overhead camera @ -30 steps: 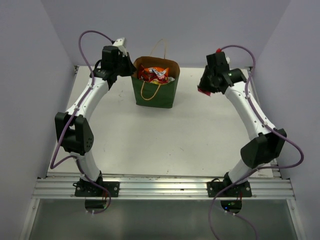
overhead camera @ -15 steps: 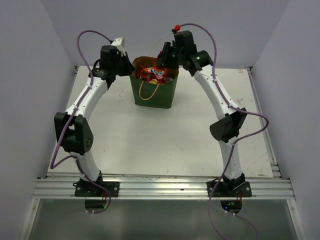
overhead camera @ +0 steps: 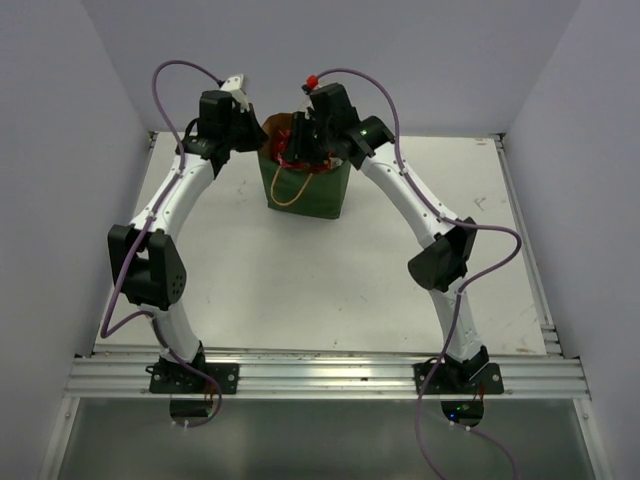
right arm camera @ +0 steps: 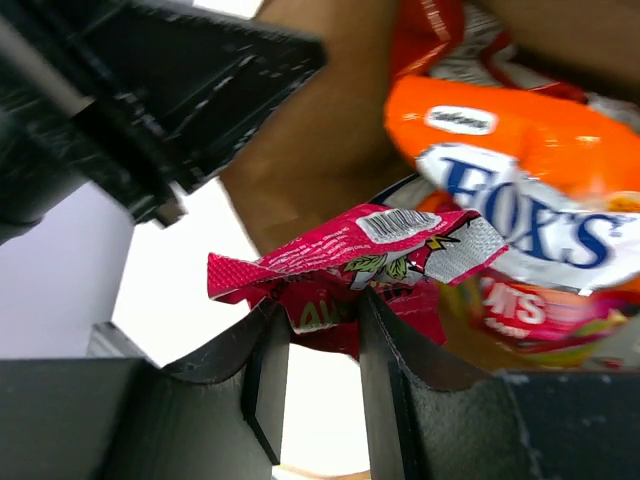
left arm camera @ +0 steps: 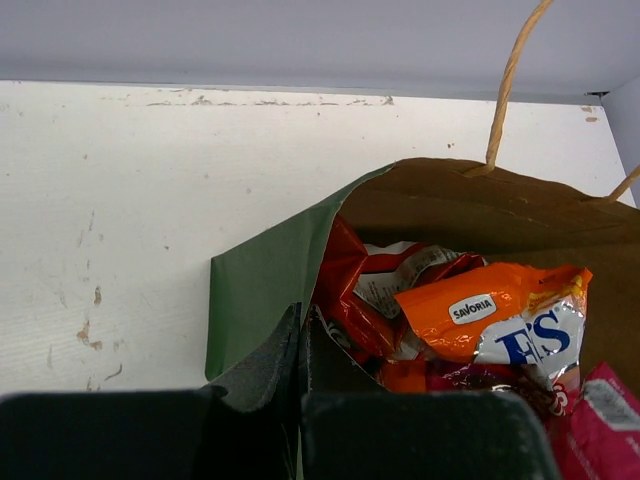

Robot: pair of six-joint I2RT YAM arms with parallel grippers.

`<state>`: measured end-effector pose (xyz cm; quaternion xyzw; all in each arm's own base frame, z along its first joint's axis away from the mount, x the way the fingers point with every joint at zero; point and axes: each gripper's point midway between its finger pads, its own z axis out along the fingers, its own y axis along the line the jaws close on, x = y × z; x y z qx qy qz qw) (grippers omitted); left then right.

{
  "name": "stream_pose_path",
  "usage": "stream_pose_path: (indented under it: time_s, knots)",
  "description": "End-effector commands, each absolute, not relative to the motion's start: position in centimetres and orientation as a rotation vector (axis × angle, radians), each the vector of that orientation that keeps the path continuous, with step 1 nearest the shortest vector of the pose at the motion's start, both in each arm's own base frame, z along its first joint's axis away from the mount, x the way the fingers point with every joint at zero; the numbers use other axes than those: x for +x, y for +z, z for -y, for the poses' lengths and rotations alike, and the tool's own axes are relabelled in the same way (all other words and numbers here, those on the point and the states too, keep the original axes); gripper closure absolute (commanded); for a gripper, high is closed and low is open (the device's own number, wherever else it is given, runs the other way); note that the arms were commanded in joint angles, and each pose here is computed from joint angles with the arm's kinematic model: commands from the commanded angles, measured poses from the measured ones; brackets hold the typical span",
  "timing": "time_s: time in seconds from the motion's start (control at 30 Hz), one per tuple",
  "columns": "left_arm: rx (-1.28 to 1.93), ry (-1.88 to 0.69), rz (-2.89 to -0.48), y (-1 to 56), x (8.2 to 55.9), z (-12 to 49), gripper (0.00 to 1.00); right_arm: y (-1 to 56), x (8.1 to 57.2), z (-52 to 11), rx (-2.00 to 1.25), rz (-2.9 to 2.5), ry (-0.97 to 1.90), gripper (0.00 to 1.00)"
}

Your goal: Place the snacks into the paper bag

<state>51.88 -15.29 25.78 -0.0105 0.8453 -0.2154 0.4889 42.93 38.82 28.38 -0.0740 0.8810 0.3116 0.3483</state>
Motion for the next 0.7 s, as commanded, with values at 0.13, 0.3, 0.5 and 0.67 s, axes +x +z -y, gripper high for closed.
stream_pose_path:
  time_s: [0.13,0.3,0.5,0.67]
  knots:
    - [-0.02,-0.572,-1.891,32.0,52.1,15.1,1.0,32.1,44.8,-35.6,-0.147,-2.168,0.694,0.65]
    - [-0.02,-0.57,-1.888,32.2,52.0,15.1,1.0,33.5,44.6,-34.9,-0.157,-2.139,0.684,0.29]
    - [-0.02,-0.568,-1.886,32.2,51.9,15.0,1.0,38.8,43.5,-30.4,-0.093,-2.015,0.551,0.28]
    - [-0.019,-0.57,-1.886,32.2,51.9,15.1,1.0,37.3,44.4,-24.4,0.03,-2.053,0.321,0.31]
